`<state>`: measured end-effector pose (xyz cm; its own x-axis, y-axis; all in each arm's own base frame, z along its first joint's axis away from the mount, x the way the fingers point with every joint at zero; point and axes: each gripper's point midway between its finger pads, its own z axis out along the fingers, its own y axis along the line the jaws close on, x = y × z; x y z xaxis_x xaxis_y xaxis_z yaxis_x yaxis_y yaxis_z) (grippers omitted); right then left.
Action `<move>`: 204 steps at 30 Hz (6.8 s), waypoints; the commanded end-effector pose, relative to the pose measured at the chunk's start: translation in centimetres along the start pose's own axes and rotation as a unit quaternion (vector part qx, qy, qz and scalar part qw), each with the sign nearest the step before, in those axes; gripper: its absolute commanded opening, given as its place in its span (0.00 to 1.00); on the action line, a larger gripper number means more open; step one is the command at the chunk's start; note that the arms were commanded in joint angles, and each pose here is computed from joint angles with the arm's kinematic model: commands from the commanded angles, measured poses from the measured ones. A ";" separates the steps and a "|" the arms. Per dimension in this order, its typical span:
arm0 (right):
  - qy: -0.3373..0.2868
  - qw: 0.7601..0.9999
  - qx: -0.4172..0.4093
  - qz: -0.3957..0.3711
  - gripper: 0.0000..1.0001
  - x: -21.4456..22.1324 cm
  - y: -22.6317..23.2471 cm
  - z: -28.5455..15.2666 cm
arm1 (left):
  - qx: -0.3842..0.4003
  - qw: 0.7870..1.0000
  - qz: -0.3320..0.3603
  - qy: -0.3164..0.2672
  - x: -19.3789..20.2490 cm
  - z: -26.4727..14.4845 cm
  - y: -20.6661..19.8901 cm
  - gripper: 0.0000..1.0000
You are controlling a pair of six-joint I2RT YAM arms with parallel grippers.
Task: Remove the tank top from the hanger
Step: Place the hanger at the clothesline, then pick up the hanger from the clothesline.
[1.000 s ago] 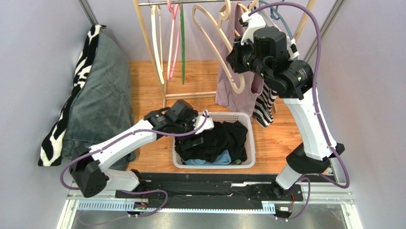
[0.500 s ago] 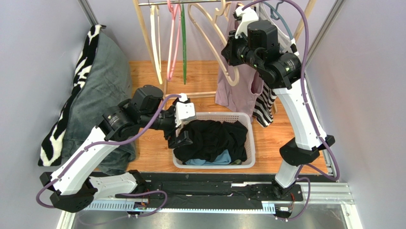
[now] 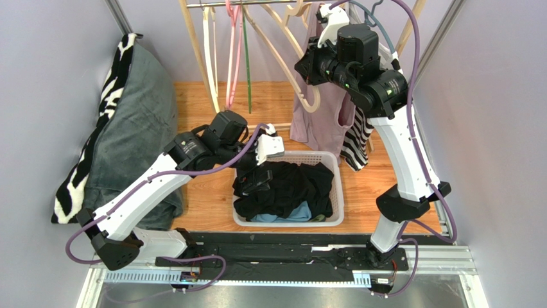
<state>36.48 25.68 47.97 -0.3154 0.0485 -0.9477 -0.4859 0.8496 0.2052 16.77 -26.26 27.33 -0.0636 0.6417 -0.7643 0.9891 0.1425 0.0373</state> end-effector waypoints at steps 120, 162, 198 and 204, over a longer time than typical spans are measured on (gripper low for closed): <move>-0.142 0.961 0.218 -0.094 0.74 -7.8 -11.6 -8.3 | -0.043 0.994 0.067 -0.075 -0.9 -9.5 -3.3 0.99; -0.228 0.965 0.110 -0.066 0.00 -9.7 -7.7 -7.0 | -0.039 0.994 0.065 -0.084 -1.1 -10.0 -3.5 0.99; -0.154 0.982 -0.035 -0.104 0.00 1.5 -2.0 -23.0 | -0.048 0.992 0.067 -0.100 -1.4 -11.0 -3.9 0.99; -0.226 0.966 -0.063 -0.113 0.00 0.2 -0.4 -28.0 | -0.047 0.991 0.066 -0.105 -1.5 -11.3 -4.0 0.99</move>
<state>17.02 11.01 50.39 0.0253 0.0338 -0.9991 -0.5557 0.8313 0.0140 11.80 -19.23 34.45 0.0857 0.5259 -0.8462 0.9701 0.1497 0.1912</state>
